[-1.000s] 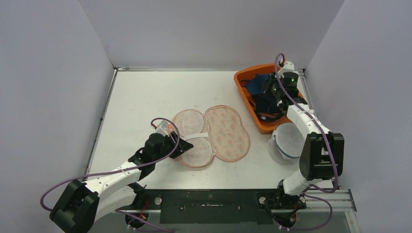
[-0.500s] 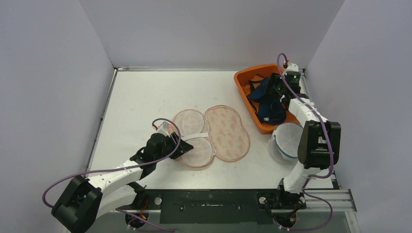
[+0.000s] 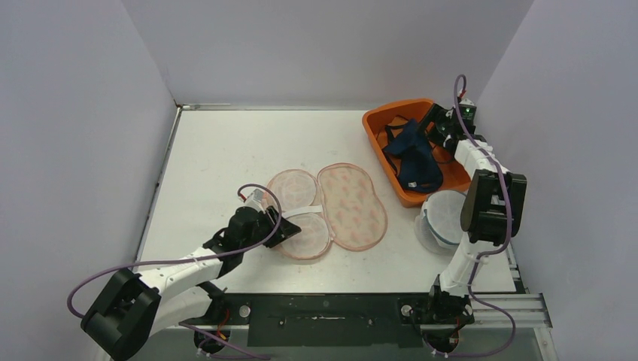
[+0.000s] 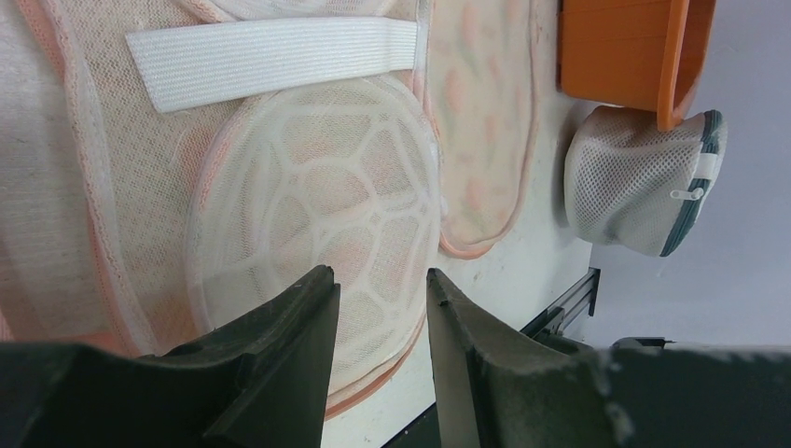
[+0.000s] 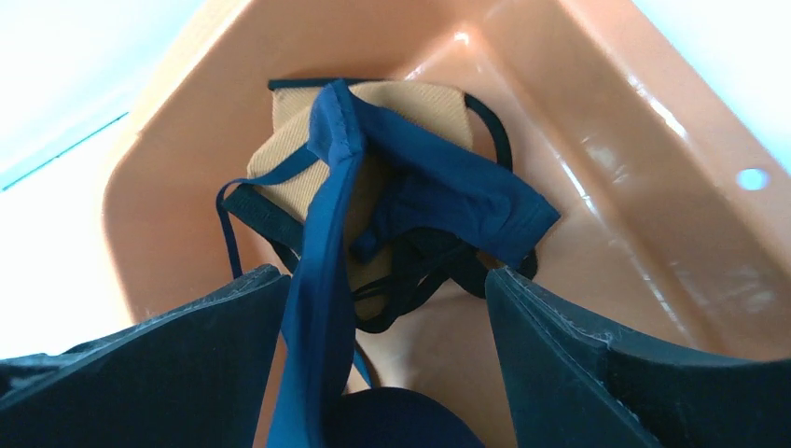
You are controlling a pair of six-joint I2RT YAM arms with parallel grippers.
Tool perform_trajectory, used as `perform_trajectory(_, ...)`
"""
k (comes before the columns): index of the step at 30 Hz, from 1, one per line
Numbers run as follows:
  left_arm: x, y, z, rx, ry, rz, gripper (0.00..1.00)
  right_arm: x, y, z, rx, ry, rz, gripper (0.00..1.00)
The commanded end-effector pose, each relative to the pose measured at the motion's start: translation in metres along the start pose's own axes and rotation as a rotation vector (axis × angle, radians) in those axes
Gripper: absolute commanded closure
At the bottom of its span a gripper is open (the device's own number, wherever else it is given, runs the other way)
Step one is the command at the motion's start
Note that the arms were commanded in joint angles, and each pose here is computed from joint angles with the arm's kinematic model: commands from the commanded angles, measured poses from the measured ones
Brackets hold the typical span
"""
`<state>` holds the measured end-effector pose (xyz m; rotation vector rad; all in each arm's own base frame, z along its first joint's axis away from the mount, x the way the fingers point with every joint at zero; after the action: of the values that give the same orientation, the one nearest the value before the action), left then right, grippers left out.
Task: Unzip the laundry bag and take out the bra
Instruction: Adjust the bra in the bin.
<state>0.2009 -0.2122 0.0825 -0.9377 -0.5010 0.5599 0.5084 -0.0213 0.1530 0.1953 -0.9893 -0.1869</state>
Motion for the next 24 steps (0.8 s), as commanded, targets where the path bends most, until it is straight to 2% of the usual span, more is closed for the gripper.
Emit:
perform_trajectory(1, 0.004, -0.019, -0.004, -0.066, -0.018, -0.021, 0.62, 0.011, 0.02, -0.008, 0.1, 0.02, -0.087, 0.21)
perform_trajectory(4, 0.003, -0.018, -0.006, -0.064, -0.016, -0.019, 0.62, 0.012, 0.025, -0.013, 0.127, 0.024, -0.102, 0.24)
perform_trajectory(6, 0.002, -0.017, -0.007, -0.059, -0.015, -0.017, 0.62, 0.016, 0.029, -0.016, 0.157, 0.009, -0.116, 0.29)
perform_trajectory(7, 0.002, -0.017, -0.007, -0.056, -0.013, -0.016, 0.62, 0.017, 0.031, -0.018, 0.172, 0.008, -0.128, 0.36)
perform_trajectory(10, 0.001, -0.016, -0.008, -0.05, -0.008, -0.014, 0.62, 0.019, 0.031, -0.02, 0.178, -0.003, -0.136, 0.67)
perform_trajectory(13, 0.001, -0.017, -0.009, -0.051, -0.006, -0.013, 0.62, 0.024, 0.032, -0.013, 0.176, -0.041, -0.123, 0.82)
perform_trajectory(18, -0.002, -0.021, -0.01, -0.062, 0.007, -0.009, 0.62, 0.037, 0.042, 0.009, 0.21, -0.123, -0.029, 0.94)
perform_trajectory(24, -0.004, -0.02, -0.011, -0.057, 0.01, -0.014, 0.62, 0.048, 0.062, 0.035, 0.33, -0.259, 0.092, 0.95)
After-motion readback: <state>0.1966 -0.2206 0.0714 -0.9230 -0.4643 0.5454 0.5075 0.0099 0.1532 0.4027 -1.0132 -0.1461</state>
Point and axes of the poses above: each gripper's point midway between its finger pads, its own z axis back along the fingers, its own y axis along the line the jaws close on, x = y × z, the point moved 2 cm from there along z, back along the fingers, and after that the axes turned 13 degrees about z, right-handed, at the moved point
